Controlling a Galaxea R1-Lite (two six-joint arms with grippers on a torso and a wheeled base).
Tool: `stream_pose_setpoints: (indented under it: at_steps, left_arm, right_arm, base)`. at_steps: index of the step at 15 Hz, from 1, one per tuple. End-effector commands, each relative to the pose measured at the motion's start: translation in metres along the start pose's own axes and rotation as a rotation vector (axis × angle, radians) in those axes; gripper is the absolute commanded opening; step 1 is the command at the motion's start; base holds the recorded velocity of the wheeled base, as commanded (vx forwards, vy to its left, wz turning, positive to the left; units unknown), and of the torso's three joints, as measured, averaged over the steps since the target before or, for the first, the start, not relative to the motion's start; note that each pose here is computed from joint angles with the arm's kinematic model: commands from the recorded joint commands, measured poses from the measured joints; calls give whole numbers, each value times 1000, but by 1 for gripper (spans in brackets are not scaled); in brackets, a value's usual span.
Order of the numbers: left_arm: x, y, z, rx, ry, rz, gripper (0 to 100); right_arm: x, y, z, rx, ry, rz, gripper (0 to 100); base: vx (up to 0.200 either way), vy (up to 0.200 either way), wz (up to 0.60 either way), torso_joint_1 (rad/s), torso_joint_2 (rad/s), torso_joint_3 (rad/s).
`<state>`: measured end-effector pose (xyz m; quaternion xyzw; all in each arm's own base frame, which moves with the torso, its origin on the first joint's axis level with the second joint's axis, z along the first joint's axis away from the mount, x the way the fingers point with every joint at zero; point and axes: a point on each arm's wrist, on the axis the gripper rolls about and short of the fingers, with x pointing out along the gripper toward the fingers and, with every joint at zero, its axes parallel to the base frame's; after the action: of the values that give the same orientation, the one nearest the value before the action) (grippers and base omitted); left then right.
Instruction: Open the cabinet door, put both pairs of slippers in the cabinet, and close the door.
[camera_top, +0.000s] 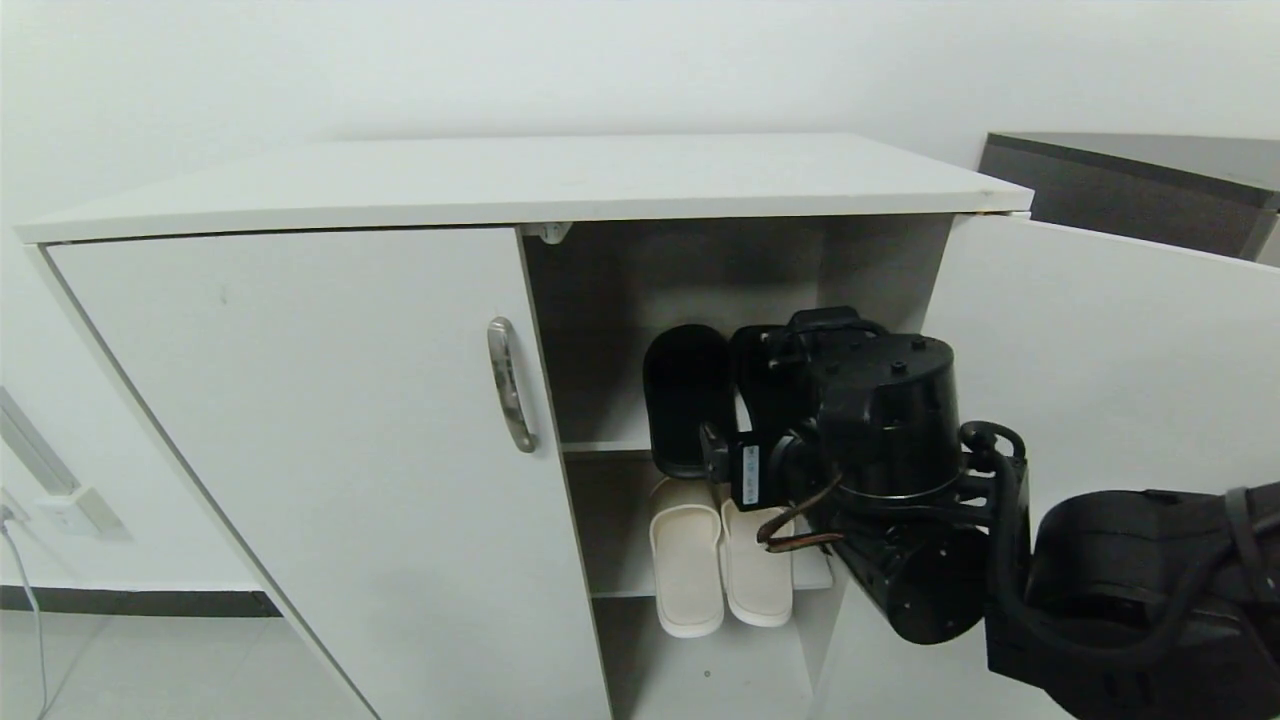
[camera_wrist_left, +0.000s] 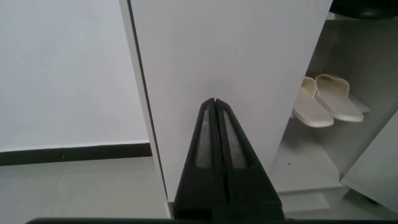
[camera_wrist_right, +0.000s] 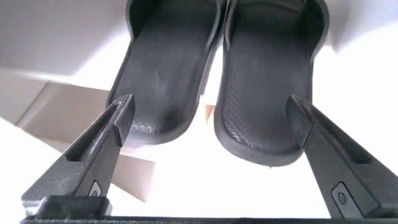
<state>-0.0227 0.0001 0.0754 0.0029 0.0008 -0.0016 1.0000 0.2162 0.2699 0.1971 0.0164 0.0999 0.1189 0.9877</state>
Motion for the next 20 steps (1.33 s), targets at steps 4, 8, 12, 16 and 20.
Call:
stream_pose_setpoints:
  at_steps: [4,8,12,16,20]
  left_arm:
    - [0,0,0,0,0,0,0]
    - [0,0,0,0,0,0,0]
    - [0,0,0,0,1,0,0]
    - [0,0,0,0,1,0,0]
    - [0,0,0,0,1,0,0]
  right_arm:
    - [-14,0,-4,-6,-7,34,0]
    - [-14,3,-7,-16,3,47,0]
    - [-11,5,-12,-23,14,48,0]
    - [-10,6,-14,-29,19,46,0]
    - [-9,7,-17,-34,25,47,0]
  base:
    - [0,0,0,0,0,0]
    - [0,0,0,0,0,0]
    - [0,0,0,0,0,0]
    - [-100,0,0,2,2,1]
    - [-200,0,0,4,2,4]
